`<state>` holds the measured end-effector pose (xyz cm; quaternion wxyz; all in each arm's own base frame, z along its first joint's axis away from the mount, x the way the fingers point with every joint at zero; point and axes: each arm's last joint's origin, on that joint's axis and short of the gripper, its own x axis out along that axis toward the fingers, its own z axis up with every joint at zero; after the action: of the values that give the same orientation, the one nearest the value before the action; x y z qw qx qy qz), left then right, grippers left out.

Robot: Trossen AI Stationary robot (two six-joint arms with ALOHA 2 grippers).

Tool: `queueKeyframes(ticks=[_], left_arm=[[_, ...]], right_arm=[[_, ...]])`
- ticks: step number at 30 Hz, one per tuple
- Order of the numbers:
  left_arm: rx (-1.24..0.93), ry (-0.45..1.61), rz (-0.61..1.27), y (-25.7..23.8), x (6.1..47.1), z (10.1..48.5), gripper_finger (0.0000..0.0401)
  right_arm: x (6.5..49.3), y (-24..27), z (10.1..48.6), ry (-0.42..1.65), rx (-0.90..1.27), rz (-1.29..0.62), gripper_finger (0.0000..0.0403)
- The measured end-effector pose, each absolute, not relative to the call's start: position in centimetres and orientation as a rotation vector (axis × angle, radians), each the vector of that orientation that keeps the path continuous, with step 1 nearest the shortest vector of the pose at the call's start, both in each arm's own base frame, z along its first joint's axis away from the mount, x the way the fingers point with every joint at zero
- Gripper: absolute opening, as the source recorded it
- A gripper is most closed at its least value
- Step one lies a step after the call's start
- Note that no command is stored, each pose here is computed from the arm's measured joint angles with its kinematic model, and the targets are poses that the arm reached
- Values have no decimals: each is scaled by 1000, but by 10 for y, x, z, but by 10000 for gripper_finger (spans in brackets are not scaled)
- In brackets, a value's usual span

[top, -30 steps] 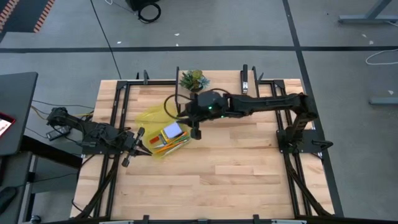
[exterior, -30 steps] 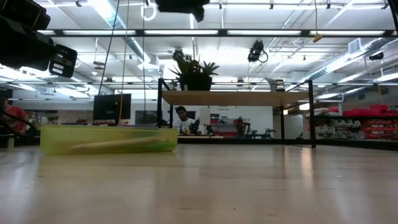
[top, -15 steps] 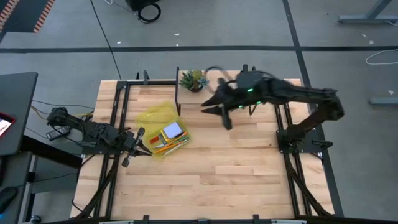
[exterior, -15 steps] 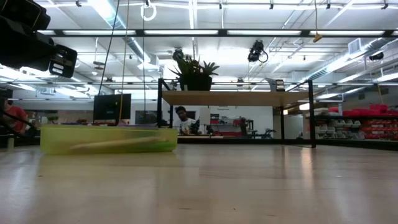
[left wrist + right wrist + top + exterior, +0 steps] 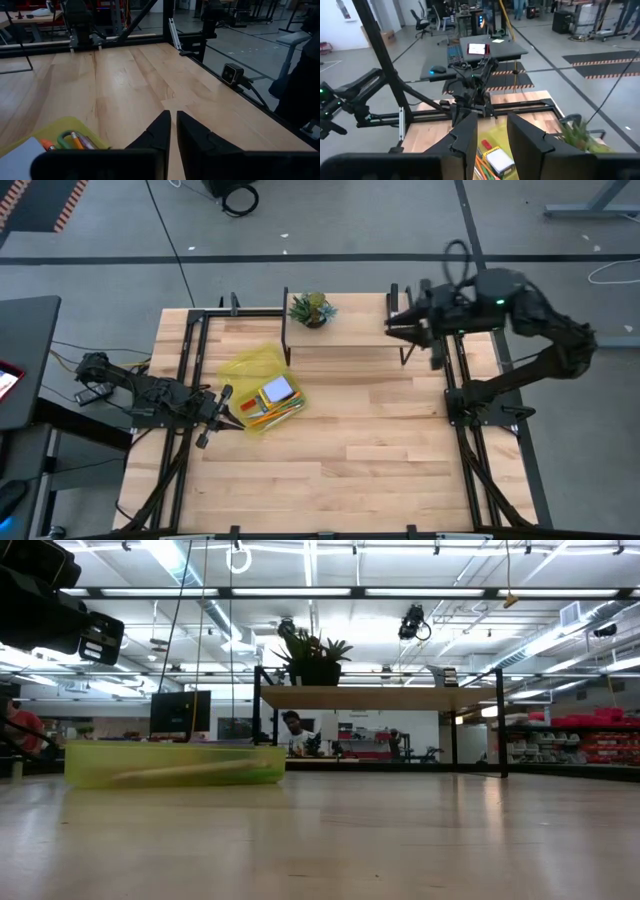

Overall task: Pack school essentials
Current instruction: Return to Home Position

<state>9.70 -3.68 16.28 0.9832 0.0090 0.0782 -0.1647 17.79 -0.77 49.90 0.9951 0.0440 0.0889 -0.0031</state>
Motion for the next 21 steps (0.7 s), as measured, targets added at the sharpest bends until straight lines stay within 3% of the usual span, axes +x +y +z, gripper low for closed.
queueKeyframes(ticks=[10, 21], left_arm=[[18, 157, -331, -37, 97, 163, 30], [19, 158, -331, -37, 97, 163, 38]], right_arm=[[109, -4, 517, 28, 79, -1, 113], [58, -3, 494, -74, 120, -55, 113]])
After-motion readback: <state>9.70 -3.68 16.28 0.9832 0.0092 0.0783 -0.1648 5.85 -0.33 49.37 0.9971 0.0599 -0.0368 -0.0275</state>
